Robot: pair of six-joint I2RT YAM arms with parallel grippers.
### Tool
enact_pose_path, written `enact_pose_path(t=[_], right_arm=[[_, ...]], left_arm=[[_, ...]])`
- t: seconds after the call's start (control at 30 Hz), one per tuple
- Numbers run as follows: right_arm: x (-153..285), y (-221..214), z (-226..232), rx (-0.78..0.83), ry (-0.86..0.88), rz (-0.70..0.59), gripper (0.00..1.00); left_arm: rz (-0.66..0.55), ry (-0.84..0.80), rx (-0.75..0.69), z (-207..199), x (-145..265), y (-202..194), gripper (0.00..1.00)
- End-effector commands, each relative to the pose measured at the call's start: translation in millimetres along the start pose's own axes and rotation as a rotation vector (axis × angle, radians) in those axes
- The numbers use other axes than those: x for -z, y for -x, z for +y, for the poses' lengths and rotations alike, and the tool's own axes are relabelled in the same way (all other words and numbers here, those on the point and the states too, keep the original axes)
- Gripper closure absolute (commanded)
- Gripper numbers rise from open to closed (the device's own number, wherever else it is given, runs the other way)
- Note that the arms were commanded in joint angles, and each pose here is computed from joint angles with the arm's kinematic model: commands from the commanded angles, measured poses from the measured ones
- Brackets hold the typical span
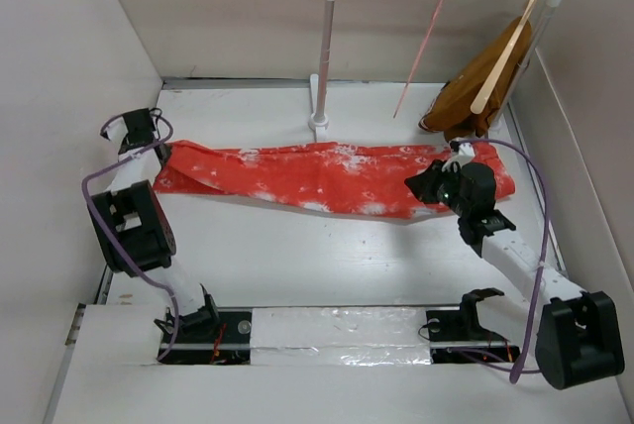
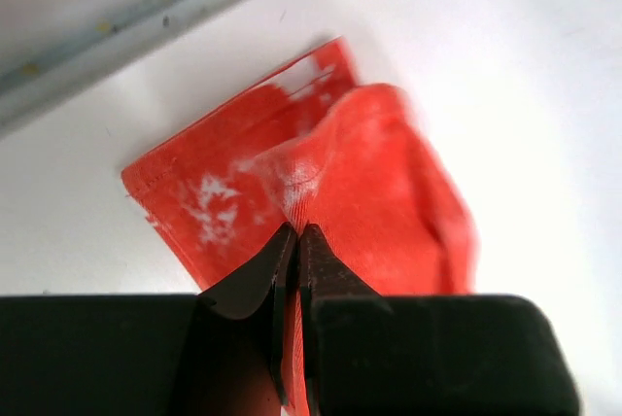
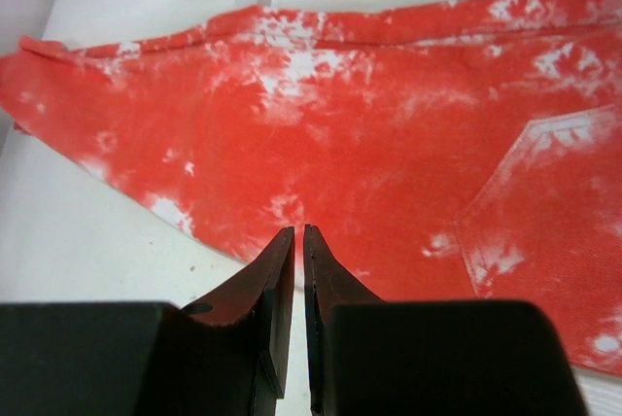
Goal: Place the trousers on the hanger
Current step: Fold the trousers at the center of the board.
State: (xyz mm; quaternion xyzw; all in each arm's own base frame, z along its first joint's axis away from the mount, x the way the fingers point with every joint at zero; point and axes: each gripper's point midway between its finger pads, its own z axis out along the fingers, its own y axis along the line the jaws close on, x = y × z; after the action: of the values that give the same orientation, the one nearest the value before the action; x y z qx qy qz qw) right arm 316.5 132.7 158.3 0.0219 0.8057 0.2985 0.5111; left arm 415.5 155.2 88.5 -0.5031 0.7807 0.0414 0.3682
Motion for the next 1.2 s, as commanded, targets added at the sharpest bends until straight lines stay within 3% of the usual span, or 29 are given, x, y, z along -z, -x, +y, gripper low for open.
enact_pose_path(t=[0.0,0.17,0.33,0.53,0.57,0.6,0.63,0.7,0.73,0.77,0.87,0.97,1.0,1.13,1.17], right_arm=[[-8.2,14.6,14.6,0.047,0.062,-0.043,0.85],[-9.2,14.1,18.6,0.057,0.071,-0.04,0.85],[-9.2,14.2,19.6,0.068,0.077,-0.035,0.85],[-9.6,10.8,21.9,0.078,0.084,-0.02,0.85],[-9.4,11.2,22.2,0.078,0.084,-0.02,0.84],[-8.8,11.5,18.2,0.074,0.072,-0.02,0.83],[-8.9,10.7,15.7,0.073,0.059,-0.018,0.82],[-8.2,9.9,8.3,0.064,0.026,-0.013,0.68],[-8.4,10.8,2.0,0.06,-0.009,-0.02,0.62],[-7.9,12.3,-5.5,0.053,-0.041,-0.027,0.49],[-3.6,14.4,-30.5,0.005,-0.132,-0.033,0.35],[5.5,15.1,-65.0,-0.076,-0.243,-0.061,0.34],[10.2,11.6,-77.6,-0.1,-0.287,-0.057,0.34],[41.7,4.8,-134.2,-0.185,-0.495,-0.111,0.34],[52.6,7.3,-149.0,-0.212,-0.55,-0.141,0.3]], left_arm=[[-0.194,-0.069,0.061,-11.7,52.8,56.1,1.0],[-0.216,-0.054,0.054,1.2,57.3,50.4,1.0],[-0.129,0.149,0.005,41.5,17.8,15.1,0.93],[-0.158,0.166,0.046,49.7,19.0,18.3,0.66],[-0.159,0.172,0.059,53.5,19.6,20.4,0.57],[-0.15,0.181,0.066,55.0,21.0,18.7,0.37],[-0.149,0.184,0.074,56.9,21.9,21.3,0.29],[-0.164,0.154,0.074,49.8,29.2,29.6,0.23],[-0.155,0.108,0.081,41.0,32.6,30.4,0.23],[-0.16,0.075,0.088,35.2,37.4,33.0,0.23],[-0.211,-0.103,0.035,-22.6,70.6,34.7,0.29],[-0.203,-0.263,-0.049,-94.7,108.6,2.5,0.33],[-0.156,-0.32,-0.111,-121.4,121.4,-33.6,0.33],[-0.112,-0.438,-0.196,-170.0,151.0,-105.1,0.33],[-0.094,-0.451,-0.206,-173.9,152.3,-119.6,0.33]])
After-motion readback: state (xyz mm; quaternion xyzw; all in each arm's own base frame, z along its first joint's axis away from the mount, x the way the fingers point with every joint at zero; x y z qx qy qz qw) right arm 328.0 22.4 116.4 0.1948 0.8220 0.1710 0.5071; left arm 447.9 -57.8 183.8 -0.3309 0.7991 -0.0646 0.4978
